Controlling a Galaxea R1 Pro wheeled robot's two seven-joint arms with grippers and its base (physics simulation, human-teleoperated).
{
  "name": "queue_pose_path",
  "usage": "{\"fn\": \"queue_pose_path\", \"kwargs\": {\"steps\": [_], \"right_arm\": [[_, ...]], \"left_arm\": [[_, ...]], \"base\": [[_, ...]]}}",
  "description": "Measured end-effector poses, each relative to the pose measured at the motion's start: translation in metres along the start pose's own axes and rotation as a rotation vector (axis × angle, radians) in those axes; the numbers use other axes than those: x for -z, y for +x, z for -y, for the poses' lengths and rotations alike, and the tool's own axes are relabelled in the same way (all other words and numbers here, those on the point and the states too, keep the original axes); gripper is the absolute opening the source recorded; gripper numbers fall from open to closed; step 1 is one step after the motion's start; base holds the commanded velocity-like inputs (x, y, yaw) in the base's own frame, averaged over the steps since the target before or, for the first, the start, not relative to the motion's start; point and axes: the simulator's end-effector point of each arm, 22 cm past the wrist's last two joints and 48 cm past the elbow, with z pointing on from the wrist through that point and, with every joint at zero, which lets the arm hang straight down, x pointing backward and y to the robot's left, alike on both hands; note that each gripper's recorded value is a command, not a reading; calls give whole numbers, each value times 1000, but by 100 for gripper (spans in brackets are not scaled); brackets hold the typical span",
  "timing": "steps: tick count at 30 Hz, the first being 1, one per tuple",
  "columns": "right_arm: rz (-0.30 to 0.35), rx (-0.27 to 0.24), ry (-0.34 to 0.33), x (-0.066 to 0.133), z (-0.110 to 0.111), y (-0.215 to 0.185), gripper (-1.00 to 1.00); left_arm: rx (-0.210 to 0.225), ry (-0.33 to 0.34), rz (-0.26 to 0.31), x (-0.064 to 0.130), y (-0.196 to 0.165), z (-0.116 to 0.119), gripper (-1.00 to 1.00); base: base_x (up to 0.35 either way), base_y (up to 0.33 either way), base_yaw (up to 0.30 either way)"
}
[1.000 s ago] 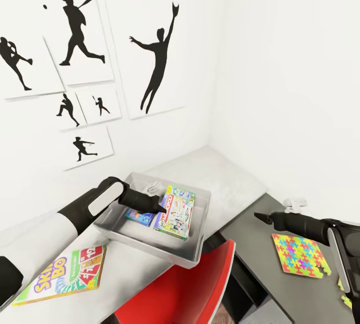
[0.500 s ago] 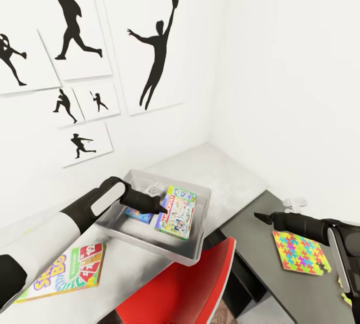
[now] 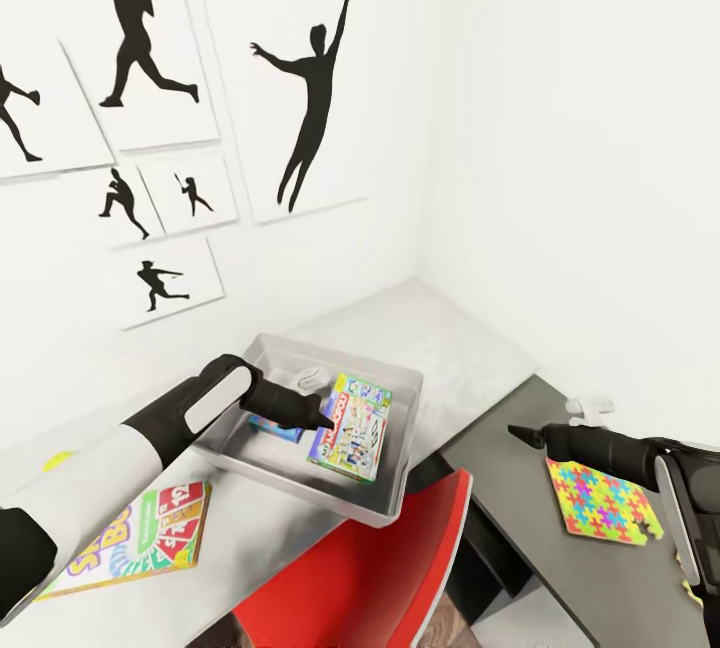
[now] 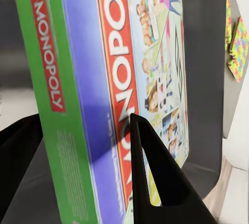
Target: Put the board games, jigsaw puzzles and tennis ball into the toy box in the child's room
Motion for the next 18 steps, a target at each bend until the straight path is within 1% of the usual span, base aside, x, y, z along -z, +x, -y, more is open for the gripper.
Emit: {"fn": "queue_pose_path", "kwargs": {"steps": [18], "right_arm": [[-27,-10,2,-10,5,11,100]], "left_arm": [[24,3,-18,-11,4,-12,-100]], "base": [[0,0,0]]}}
